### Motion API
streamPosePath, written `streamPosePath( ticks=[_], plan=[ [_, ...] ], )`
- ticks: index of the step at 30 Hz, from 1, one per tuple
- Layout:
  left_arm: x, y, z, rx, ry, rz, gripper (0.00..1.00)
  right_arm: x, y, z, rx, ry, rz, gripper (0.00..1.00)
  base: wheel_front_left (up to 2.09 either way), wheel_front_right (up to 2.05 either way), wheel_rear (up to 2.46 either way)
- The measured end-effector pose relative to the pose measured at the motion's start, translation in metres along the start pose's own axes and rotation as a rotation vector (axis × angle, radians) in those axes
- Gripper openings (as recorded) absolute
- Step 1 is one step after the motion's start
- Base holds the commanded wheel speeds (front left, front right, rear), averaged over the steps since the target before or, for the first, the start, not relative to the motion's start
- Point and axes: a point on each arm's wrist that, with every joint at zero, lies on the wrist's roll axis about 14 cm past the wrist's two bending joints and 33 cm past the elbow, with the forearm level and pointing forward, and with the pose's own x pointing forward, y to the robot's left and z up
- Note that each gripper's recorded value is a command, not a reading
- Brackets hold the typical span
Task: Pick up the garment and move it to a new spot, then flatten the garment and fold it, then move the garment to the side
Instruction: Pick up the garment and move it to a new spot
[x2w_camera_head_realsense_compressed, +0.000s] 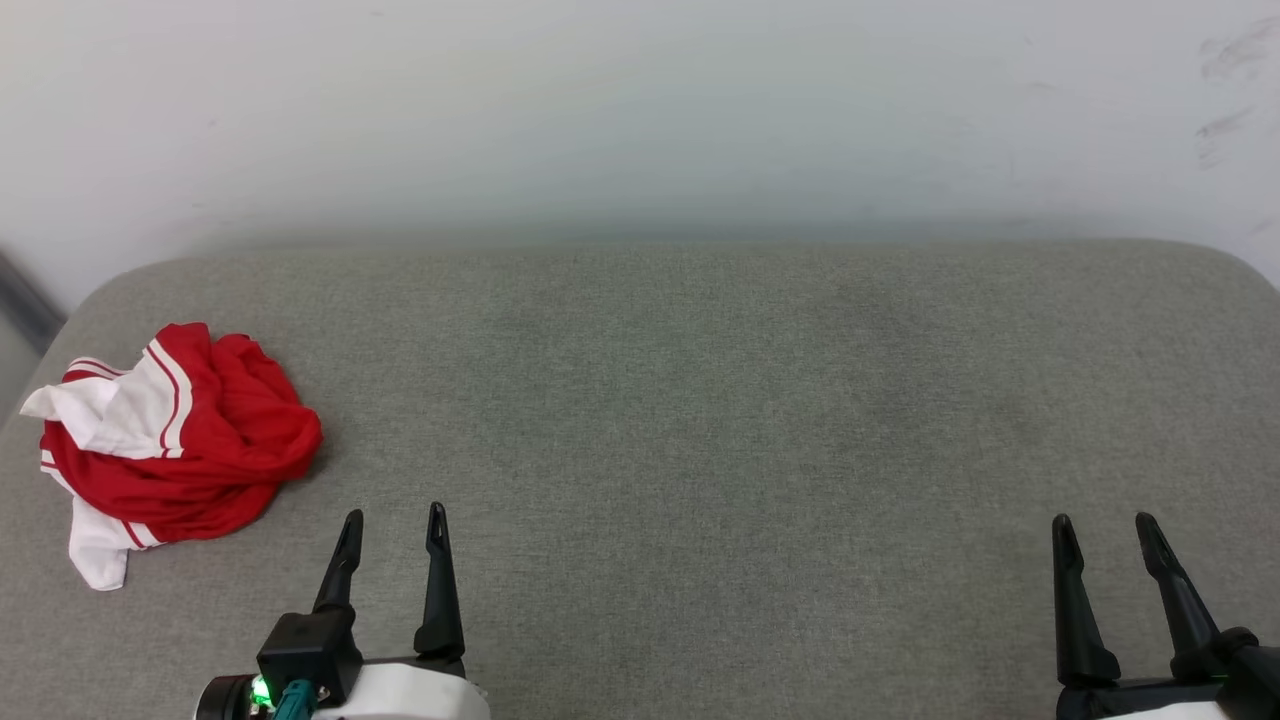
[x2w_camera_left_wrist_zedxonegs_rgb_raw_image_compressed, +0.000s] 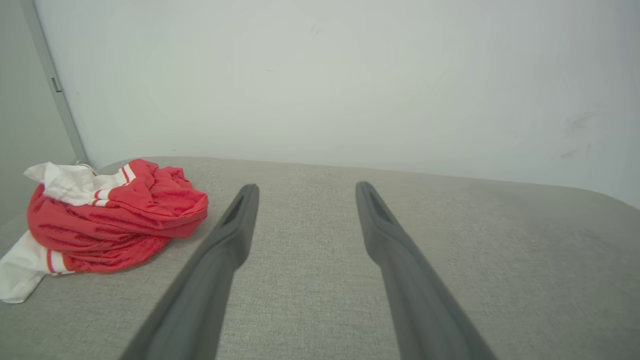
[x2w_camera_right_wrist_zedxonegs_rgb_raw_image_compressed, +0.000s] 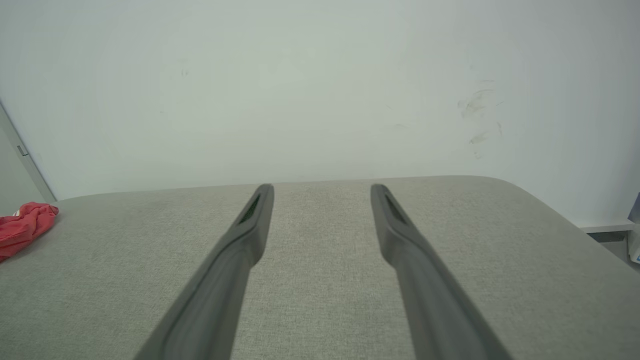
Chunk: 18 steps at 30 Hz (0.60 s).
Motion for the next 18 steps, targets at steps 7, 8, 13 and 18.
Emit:
streamPosePath(
  ticks=[7,8,13,18],
  plan=[
    [-0.004,0.012,0.0,0.006,0.001,0.04,1.0,0.005,0.014,-0.004,-0.004,0.011,0.045,1.0,0.0,0.0,0.0],
    [-0.005,0.015,0.001,0.007,-0.001,0.049,1.0,0.006,0.016,-0.005,-0.005,0.012,0.054,1.0,0.0,0.0,0.0],
    [-0.012,0.03,0.004,0.019,-0.008,0.102,1.0,0.013,0.029,-0.006,0.0,0.013,0.095,1.0,0.0,0.0,0.0],
    [-0.021,0.049,0.007,0.032,-0.015,0.166,1.0,0.021,0.045,-0.008,0.0,0.015,0.147,1.0,0.0,0.0,0.0]
  ],
)
